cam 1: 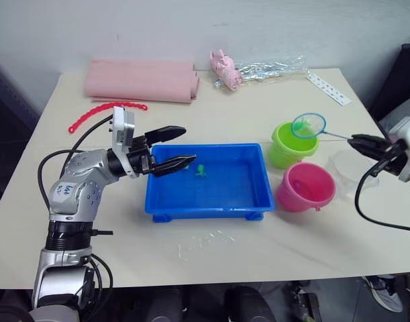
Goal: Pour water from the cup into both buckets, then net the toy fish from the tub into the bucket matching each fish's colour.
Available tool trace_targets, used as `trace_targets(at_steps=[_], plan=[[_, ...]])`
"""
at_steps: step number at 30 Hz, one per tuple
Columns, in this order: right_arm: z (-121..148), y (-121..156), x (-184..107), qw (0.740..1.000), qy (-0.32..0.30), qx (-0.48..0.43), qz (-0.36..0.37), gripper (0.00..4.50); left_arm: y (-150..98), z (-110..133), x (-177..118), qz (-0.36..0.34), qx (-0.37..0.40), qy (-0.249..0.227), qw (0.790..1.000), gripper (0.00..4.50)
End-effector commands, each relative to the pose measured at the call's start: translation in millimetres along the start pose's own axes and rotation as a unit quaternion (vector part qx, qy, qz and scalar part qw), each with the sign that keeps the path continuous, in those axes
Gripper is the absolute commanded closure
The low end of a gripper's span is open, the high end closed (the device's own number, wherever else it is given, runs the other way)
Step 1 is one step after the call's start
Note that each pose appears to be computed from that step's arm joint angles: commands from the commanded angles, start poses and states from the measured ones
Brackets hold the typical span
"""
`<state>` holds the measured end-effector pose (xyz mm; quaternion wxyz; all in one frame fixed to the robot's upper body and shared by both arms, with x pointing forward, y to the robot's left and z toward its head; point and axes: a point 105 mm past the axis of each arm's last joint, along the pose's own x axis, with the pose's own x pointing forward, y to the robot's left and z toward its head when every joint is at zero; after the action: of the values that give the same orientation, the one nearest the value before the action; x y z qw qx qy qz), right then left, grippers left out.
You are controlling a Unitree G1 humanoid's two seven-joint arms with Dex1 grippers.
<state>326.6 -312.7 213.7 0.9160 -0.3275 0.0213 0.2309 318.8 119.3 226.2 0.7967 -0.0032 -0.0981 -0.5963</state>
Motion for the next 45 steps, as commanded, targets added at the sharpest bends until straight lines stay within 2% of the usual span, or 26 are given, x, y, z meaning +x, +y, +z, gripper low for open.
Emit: trace_targets(at_steps=[1, 8, 14, 19, 25, 30, 36, 40, 43, 45], plan=[[7.3, -14.3, -3.7, 0.996, 0.006, -0.085, -0.031, 4.5, -4.9, 11.9, 2.3, -0.007, 0.029, -0.01, 1.0, 0.03], [11.3, -18.2, -4.8, 0.976, 0.022, -0.215, -0.035, 4.5, -3.3, 9.1, 0.0, -0.002, 0.028, -0.007, 1.0, 0.03], [21.7, -13.6, -5.1, 0.934, 0.029, -0.355, -0.008, 4.5, -2.7, 6.7, 3.7, -0.004, 0.025, -0.008, 1.0, 0.03], [23.0, -12.8, -6.2, 0.913, 0.033, -0.407, 0.001, 4.5, -2.0, 5.4, 5.2, -0.005, 0.024, -0.01, 1.0, 0.03], [29.2, -16.3, -8.2, 0.868, 0.037, -0.495, -0.013, 4.5, -2.1, 3.1, 7.2, -0.004, 0.022, -0.013, 1.0, 0.03], [34.9, -9.4, -4.7, 0.842, 0.022, -0.539, -0.01, 4.5, -1.7, 2.4, 9.5, -0.005, 0.021, -0.015, 1.0, 0.03], [34.7, -11.0, -4.0, 0.825, 0.034, -0.564, -0.016, 4.5, -0.7, 1.6, 12.0, -0.008, 0.02, -0.017, 1.0, 0.03], [32.7, -9.0, -6.0, 0.84, 0.033, -0.541, -0.014, 4.5, -0.7, 0.0, 11.1, -0.007, 0.018, -0.017, 1.0, 0.03], [46.1, -11.7, -7.7, 0.859, 0.006, -0.511, -0.038, 4.5, -0.8, -1.5, 9.3, -0.006, 0.017, -0.016, 1.0, 0.03], [62.5, -18.5, -9.3, 0.908, -0.033, -0.412, -0.072, 4.5, -0.1, -0.7, 3.7, -0.001, 0.018, -0.015, 1.0, 0.03]])
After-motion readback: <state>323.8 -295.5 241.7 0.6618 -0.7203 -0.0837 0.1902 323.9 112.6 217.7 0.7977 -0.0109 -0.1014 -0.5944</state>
